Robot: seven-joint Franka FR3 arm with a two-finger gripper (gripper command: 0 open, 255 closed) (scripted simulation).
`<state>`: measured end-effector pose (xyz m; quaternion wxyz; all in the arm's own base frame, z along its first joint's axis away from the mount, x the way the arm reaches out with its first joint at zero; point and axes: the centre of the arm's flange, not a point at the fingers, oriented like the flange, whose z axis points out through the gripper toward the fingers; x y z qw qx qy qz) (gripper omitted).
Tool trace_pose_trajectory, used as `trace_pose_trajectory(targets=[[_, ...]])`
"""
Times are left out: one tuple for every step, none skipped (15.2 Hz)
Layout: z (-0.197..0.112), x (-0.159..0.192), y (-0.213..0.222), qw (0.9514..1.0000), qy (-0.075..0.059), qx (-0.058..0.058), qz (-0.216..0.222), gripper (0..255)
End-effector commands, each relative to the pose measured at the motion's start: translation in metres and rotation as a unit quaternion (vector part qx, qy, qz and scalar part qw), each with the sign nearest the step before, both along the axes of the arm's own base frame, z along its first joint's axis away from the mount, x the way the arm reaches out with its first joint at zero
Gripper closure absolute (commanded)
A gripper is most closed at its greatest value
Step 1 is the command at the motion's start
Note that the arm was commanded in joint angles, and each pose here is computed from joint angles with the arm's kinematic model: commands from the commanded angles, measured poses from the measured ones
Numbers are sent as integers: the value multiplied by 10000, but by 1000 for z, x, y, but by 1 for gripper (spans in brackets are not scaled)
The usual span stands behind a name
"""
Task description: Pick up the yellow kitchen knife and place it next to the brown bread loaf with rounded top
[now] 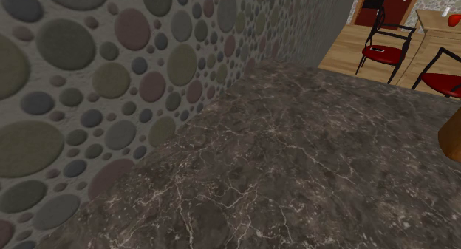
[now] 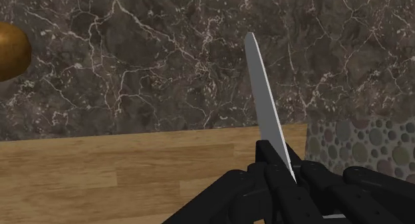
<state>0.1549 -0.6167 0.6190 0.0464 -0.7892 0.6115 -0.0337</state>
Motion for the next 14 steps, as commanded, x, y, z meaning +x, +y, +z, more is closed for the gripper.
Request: trace_pose_trajectory(targets=[[-72, 6, -16, 9988, 241, 432, 7, 255], [-77, 6, -16, 9988, 241, 432, 7, 255], [-83, 6, -16, 9988, 241, 432, 7, 255], [-88, 6, -16, 9988, 241, 432, 7, 255], [-93, 6, -16, 9988, 241, 432, 7, 255], [-98, 6, -16, 9988, 241, 432, 7, 255], [-104, 6, -16, 9988, 241, 432, 7, 255], [-109, 6, -16, 9988, 241, 432, 7, 255], [-114, 6, -16, 9988, 241, 432, 7, 255], [-120, 6, -16, 9988, 241, 432, 7, 255], [-125, 6, -16, 9988, 241, 432, 7, 255], [-130, 6, -16, 9988, 241, 432, 7, 255], [-135, 6, -16, 9988, 241, 432, 7, 255], [-141, 6, -16, 9988, 241, 432, 7, 255]])
